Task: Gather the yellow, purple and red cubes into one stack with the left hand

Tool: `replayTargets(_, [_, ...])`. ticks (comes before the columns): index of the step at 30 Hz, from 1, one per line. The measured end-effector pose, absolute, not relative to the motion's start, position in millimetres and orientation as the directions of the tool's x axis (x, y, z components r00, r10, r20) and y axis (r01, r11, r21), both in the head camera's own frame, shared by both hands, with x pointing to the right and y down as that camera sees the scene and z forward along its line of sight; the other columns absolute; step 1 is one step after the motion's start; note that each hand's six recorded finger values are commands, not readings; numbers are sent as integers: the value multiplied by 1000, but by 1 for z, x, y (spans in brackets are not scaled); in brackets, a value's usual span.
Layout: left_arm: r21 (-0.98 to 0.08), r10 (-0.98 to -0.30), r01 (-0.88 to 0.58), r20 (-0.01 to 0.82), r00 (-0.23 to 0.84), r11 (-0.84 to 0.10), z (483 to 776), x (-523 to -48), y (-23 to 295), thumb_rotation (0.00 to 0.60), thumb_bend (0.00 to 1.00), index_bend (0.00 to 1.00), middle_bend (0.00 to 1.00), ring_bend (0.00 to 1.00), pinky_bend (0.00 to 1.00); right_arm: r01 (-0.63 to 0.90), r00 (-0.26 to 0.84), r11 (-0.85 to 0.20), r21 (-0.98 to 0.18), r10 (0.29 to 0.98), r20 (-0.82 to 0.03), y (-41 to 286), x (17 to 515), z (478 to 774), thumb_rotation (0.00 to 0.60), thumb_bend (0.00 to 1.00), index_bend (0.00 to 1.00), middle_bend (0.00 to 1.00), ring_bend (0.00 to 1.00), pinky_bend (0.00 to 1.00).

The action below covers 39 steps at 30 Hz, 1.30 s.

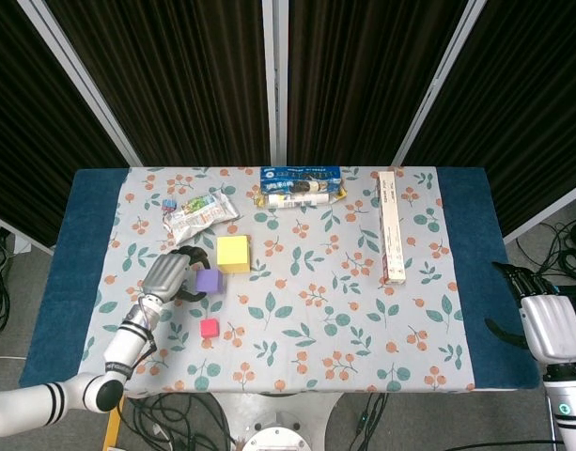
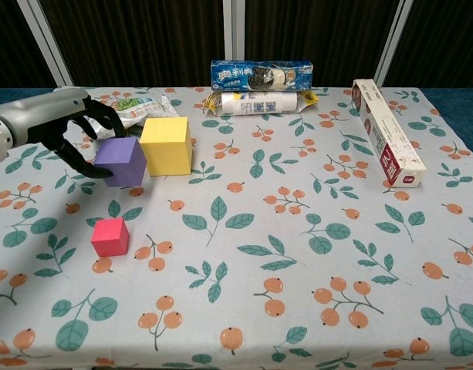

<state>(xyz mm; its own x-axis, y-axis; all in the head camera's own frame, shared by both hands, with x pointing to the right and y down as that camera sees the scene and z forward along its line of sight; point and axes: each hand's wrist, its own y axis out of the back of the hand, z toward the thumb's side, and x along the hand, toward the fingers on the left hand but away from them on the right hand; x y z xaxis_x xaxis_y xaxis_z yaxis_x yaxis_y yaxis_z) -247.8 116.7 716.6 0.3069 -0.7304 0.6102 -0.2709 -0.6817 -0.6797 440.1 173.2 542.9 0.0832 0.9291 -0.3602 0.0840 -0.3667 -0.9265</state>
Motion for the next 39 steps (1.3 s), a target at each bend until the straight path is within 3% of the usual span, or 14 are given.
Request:
replayTargets(6, [-686, -730, -265, 583, 358, -678, 707, -230, 124, 600, 260, 554, 363, 233, 290, 83, 77, -361, -929, 931, -356, 177, 442, 540, 600, 82, 135, 186, 175, 282])
replayTargets(20, [-733, -728, -172, 560, 396, -658, 724, -186, 131, 600, 254, 546, 327, 213, 283, 87, 72, -354, -931, 934, -349, 180, 446, 537, 600, 82, 136, 186, 175, 282])
replayTargets(29, [-751, -731, -136, 558, 394, -646, 728, -182, 132, 600, 239, 433, 249, 157, 267, 91, 75, -354, -931, 935, -348, 180, 447, 537, 600, 83, 136, 186, 175, 282])
replayTargets(39, [-768, -738, -123, 541, 403, -629, 720, -188, 133, 600, 226, 388, 215, 141, 265, 94, 81, -350, -932, 936, -343, 181, 446, 535, 600, 108, 136, 186, 176, 282])
